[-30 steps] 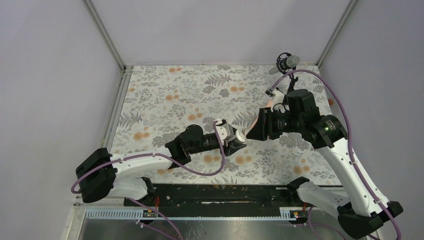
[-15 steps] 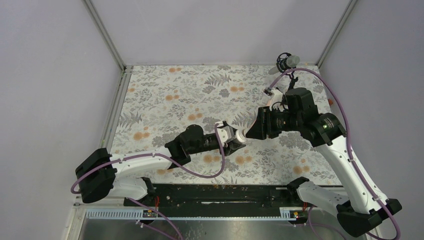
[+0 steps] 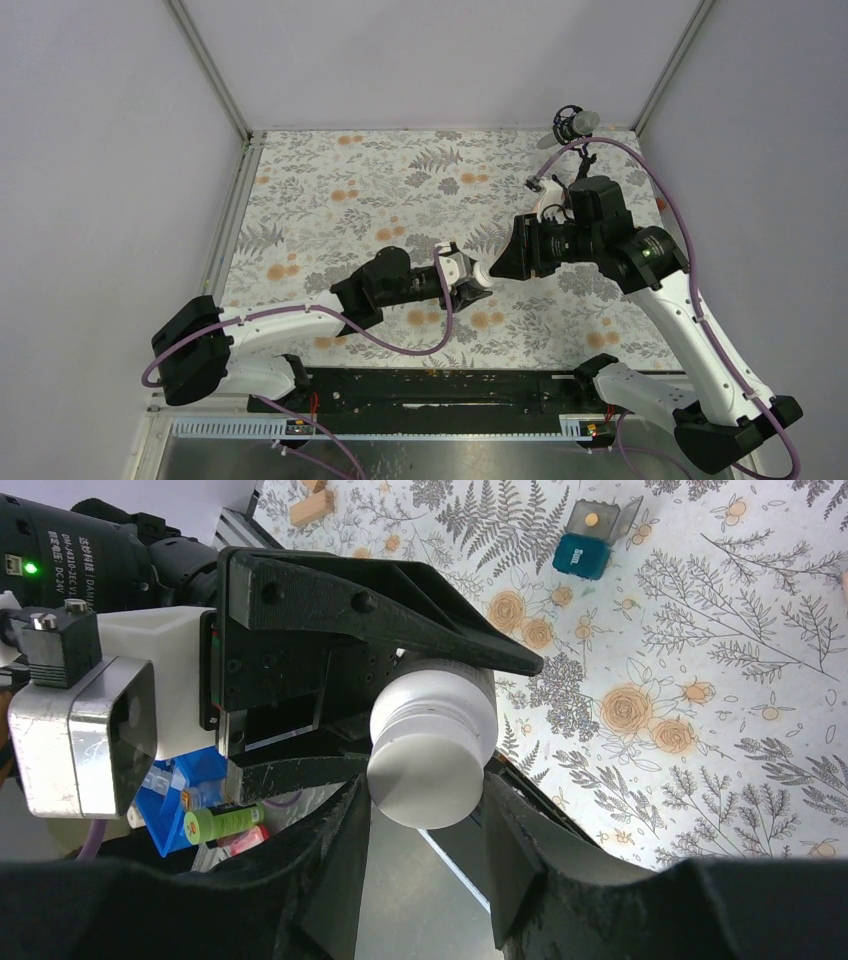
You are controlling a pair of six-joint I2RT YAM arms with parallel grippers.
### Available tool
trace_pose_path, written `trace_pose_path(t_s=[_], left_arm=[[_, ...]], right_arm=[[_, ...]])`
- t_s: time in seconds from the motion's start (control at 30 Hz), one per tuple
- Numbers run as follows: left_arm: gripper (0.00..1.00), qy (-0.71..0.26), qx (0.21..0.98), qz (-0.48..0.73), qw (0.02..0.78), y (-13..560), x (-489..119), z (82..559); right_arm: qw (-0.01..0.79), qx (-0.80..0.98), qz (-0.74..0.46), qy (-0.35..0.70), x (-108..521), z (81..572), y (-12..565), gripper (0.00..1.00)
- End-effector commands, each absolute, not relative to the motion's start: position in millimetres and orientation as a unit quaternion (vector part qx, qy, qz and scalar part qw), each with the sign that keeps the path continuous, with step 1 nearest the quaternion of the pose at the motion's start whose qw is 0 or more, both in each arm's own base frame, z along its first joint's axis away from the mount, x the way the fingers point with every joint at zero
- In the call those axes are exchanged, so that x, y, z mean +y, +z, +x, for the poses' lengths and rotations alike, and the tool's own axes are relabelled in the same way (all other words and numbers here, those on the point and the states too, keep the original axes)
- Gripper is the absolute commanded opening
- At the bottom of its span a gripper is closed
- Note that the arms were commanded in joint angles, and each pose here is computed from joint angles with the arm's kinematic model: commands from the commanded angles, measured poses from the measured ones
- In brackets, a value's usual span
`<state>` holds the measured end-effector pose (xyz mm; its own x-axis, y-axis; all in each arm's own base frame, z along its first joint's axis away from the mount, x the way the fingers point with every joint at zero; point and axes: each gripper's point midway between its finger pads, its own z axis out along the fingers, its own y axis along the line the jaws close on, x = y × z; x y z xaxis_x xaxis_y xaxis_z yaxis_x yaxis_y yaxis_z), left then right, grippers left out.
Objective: Sort the pills into containers
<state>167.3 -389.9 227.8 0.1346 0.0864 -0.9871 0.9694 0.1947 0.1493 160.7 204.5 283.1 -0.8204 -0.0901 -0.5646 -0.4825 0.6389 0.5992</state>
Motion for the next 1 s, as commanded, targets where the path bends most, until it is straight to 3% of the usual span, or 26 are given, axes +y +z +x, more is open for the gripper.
trace_pose_path(t_s=[0.0,0.6,0.97], left_arm=[[0.00,-0.409,0.489,0.497,0.589,262.7,-398.1,166.1],[0.00,-0.407,0.482,0.524,0.572,267.4,-406.7,163.9],[0.00,-0.424,0.461,0.481,0.613,288.5,-404.9,167.5]], right_arm=[[0.249,0.865,-0.179,0.397,209.0,159.2,281.2,0.37],[0.249,0.873,-0.210,0.361,207.1,159.9,264.8,0.37],[0.239,0.877,-0.174,0.378,213.2,161.2,255.9,0.37]])
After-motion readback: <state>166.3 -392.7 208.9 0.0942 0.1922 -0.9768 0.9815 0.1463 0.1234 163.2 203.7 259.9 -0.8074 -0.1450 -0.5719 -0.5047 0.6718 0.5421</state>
